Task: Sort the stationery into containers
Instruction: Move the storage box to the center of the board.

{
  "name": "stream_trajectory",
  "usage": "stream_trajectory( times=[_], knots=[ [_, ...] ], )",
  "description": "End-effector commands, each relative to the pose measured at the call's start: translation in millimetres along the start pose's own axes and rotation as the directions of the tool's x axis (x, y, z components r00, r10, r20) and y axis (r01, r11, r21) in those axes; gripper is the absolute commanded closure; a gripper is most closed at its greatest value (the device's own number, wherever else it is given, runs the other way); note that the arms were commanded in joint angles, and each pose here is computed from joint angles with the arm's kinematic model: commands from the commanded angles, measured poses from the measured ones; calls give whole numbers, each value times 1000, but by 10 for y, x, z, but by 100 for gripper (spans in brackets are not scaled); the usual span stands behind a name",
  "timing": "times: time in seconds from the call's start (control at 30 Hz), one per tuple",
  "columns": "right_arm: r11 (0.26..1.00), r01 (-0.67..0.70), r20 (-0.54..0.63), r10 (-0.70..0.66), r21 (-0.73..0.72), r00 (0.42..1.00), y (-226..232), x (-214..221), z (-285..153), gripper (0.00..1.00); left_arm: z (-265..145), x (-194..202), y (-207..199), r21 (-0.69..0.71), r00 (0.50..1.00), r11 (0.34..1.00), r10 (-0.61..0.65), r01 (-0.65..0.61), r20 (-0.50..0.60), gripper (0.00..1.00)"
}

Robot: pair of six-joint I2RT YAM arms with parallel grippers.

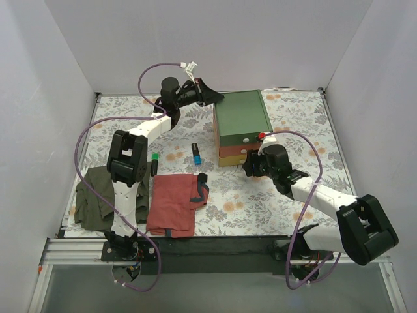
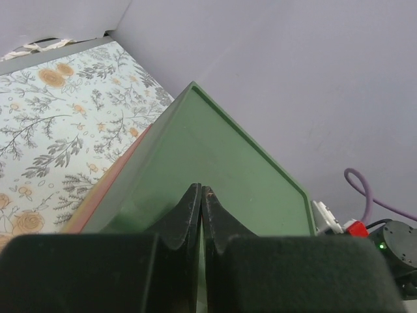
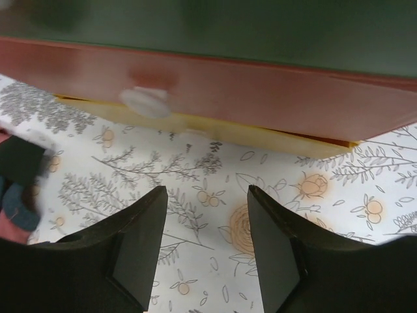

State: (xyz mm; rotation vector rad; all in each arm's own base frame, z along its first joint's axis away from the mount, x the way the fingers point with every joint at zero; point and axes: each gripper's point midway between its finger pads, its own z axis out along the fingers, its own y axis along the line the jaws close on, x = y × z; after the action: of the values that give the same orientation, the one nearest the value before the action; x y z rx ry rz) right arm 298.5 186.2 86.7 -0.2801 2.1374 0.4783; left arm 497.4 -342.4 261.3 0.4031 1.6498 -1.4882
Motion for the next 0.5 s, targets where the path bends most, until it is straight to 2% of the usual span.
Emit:
stream_trajectory(
  times=[0.0,0.13,0.47],
  knots=[
    [995,-27,68,21,95,997,-136,-151,104,40,72,-15,-130,63,1000,998,0,1,-5,100],
    [993,-34,57,28,113,998,-172,-103,156,44,86,0,-125,75,1000,997,-13,13,1,100],
    [993,-56,113,44,102,993,-88,-413,323,44,104,41,-80,79,998,995,-56,55,9,100]
  ],
)
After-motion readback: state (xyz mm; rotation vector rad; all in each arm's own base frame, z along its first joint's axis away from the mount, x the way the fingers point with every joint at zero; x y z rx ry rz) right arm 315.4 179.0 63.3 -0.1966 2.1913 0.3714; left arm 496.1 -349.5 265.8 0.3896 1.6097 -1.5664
